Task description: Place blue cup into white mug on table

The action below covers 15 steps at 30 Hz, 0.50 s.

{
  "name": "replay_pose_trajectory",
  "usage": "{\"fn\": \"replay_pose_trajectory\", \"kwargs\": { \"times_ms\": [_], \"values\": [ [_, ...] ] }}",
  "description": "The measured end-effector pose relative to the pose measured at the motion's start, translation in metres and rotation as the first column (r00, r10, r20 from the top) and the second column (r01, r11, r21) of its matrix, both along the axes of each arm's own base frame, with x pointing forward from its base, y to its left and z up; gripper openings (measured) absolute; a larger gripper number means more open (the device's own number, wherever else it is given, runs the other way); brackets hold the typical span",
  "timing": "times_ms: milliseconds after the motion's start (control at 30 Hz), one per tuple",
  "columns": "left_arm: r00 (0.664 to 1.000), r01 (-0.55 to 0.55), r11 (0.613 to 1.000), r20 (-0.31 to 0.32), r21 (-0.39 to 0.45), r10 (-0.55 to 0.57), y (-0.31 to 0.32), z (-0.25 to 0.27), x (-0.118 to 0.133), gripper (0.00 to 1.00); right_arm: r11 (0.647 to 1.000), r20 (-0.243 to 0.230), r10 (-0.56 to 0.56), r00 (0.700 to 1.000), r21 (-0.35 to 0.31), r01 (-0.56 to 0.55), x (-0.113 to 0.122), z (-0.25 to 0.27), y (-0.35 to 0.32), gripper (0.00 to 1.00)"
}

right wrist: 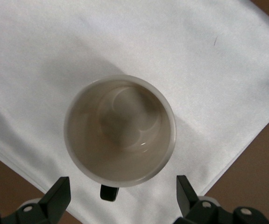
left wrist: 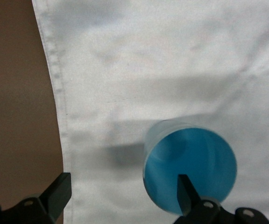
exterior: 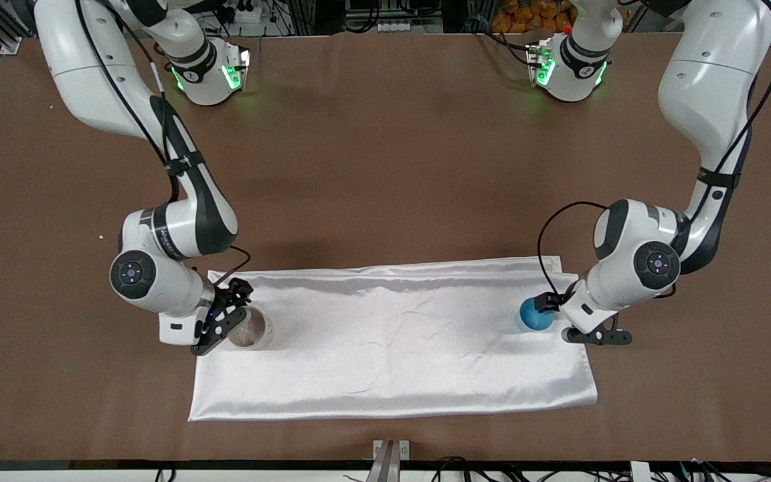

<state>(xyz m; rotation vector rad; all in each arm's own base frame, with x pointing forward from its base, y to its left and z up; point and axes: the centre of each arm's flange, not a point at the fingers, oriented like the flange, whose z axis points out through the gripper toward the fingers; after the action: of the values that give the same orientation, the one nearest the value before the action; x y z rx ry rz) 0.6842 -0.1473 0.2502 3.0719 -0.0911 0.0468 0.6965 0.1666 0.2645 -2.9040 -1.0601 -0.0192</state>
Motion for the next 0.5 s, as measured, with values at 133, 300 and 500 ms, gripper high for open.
{"fn": "replay_pose_trajectory", "kwargs": {
  "times_ms": [133, 300, 500],
  "values": [
    [1.000, 0.005, 1.000, -0.001, 0.000, -0.005, -0.005, -0.005, 0.002, 1.00, 1.000, -0.003, -0.002, 1.000, -0.002, 0.002, 0.000, -0.003, -0.001, 1.00],
    [1.000, 0.017, 1.000, 0.005, 0.004, -0.017, -0.013, -0.011, 0.003, 0.93, 1.000, -0.006, -0.004, 1.000, -0.004, 0.004, 0.000, -0.008, -0.003, 1.00],
    [1.000, 0.022, 1.000, 0.011, 0.006, -0.022, -0.015, -0.015, 0.003, 0.81, 1.000, 0.013, -0.006, 1.000, -0.001, 0.006, 0.003, -0.021, -0.003, 1.00]
  ]
}}
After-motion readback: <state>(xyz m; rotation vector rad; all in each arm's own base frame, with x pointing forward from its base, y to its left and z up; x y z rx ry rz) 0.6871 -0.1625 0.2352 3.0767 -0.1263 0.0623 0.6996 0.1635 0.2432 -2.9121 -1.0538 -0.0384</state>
